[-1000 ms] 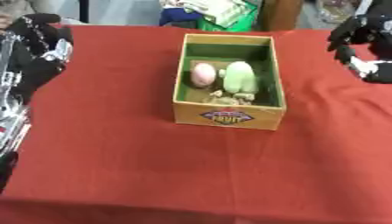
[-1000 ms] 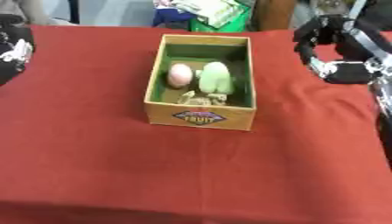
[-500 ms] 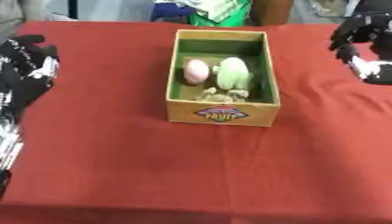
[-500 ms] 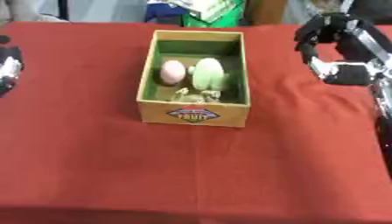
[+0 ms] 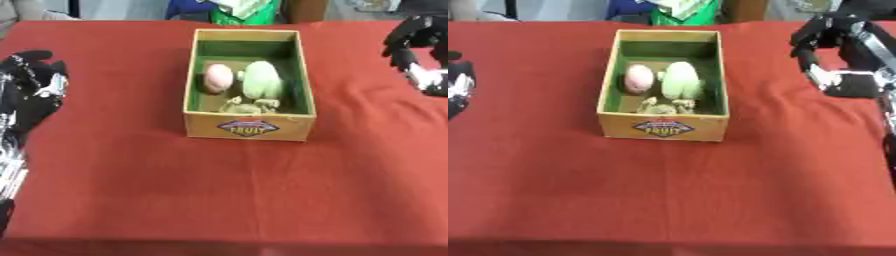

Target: Pick up objects on the table and place them in the box.

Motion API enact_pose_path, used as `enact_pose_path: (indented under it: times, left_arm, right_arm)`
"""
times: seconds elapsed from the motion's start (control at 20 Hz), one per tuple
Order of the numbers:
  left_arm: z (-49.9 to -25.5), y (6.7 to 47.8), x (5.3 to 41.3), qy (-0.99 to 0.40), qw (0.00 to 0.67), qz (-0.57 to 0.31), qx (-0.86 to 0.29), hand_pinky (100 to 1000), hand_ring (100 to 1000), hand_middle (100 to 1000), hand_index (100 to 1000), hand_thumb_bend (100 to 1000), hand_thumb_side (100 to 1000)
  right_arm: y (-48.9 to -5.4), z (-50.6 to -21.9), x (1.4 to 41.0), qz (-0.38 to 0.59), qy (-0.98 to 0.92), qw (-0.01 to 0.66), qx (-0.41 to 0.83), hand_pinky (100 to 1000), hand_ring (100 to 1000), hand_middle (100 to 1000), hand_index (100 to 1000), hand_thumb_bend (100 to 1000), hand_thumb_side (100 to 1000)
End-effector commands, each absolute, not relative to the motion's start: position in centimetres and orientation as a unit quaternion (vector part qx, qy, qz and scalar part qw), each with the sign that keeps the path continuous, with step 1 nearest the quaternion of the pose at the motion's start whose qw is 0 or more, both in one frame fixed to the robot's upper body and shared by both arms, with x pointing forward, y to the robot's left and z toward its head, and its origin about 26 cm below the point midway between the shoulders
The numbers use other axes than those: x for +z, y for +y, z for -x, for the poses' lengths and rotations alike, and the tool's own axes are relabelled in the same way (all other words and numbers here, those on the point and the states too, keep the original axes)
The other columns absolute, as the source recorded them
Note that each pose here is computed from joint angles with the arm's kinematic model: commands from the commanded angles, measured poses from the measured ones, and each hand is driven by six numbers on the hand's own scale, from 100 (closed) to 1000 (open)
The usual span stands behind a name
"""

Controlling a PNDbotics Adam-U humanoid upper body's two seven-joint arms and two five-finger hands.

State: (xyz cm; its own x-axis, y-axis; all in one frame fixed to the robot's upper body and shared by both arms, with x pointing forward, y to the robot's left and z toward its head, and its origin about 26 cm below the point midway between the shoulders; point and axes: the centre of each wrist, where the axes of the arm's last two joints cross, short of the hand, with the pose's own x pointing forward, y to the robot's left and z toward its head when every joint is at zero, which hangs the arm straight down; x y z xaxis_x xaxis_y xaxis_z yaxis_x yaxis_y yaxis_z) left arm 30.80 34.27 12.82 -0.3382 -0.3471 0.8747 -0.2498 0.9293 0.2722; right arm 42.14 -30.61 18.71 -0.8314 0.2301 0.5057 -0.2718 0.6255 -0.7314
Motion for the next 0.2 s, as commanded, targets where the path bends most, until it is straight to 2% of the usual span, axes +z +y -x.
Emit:
enact_pose_path:
  times: [0.05,0.2]
  left_arm:
    - [-30.71,34.88,13.69,-0.823,0.533,-0.193,-0.045,602,523,475,709,218,212]
    - [-30.68,34.85,13.74,-0.823,0.532,-0.193,-0.046,602,524,476,711,220,211]
  right_arm:
    - [-31.52,-42.01,20.03,0.003,-0.845,0.249,0.473,430,572,597,712,100,273]
    - [-31.52,-42.01,20.05,0.003,-0.845,0.249,0.474,431,572,597,712,100,275]
